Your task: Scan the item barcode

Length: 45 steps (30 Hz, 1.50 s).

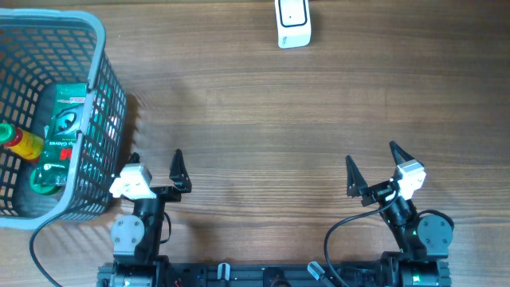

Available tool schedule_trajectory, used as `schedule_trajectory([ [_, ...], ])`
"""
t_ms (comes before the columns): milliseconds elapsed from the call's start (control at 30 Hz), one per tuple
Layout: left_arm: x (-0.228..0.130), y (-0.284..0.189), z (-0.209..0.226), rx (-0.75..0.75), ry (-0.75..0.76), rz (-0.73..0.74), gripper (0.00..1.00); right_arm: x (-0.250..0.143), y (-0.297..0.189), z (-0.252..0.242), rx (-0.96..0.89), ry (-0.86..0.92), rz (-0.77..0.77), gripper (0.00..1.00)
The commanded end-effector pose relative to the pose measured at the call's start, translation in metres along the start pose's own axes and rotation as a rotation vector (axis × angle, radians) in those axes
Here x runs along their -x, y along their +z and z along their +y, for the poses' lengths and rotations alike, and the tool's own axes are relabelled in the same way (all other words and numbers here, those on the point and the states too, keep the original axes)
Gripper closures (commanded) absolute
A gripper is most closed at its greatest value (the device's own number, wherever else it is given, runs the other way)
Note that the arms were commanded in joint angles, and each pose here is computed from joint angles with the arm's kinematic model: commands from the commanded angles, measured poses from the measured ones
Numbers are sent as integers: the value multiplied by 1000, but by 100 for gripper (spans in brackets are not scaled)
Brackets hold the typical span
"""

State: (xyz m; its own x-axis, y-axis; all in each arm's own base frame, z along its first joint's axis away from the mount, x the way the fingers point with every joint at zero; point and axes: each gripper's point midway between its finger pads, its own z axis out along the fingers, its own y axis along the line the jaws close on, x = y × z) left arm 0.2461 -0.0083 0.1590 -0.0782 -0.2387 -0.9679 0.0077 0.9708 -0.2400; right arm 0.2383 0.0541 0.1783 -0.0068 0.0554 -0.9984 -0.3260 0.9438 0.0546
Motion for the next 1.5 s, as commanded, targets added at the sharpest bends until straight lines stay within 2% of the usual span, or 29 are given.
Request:
schedule_trajectory([
  [0, -2, 0, -1, -11, 16, 0, 0, 3, -1, 0, -3, -12, -16, 0],
  [167, -2, 0, -1, -11, 16, 1, 0, 3, -1, 0, -3, -12, -16, 0],
  [267, 12, 0, 4, 24, 9, -58, 0, 3, -1, 0, -3, -12, -16, 0],
  [367, 29, -5, -34, -183, 18, -115, 0, 3, -1, 0, -3, -12, -16, 0],
  [500, 36, -15, -64, -350, 34, -110, 0, 3, -1, 0, -3, -12, -16, 0],
  [800, 109, -41, -86, -411, 4, -219, 0, 3, -1, 0, -3, -12, -16, 0],
  [1100, 183, -22, -104, -388, -7, -145, 0, 3, -1, 0, -3, -12, -16, 0],
  [1300, 218, 28, -104, -309, -30, 27, 0, 3, -1, 0, -3, -12, -16, 0],
  [1367, 217, 43, -107, -311, -44, 90, 0, 3, -1, 0, -3, -12, -16, 0],
  [1433, 189, 51, -111, -351, -70, 217, 0, 3, -1, 0, -3, -12, -16, 0],
  [1467, 169, 56, -104, -313, -76, 291, 0, 3, -1, 0, -3, -12, -16, 0],
])
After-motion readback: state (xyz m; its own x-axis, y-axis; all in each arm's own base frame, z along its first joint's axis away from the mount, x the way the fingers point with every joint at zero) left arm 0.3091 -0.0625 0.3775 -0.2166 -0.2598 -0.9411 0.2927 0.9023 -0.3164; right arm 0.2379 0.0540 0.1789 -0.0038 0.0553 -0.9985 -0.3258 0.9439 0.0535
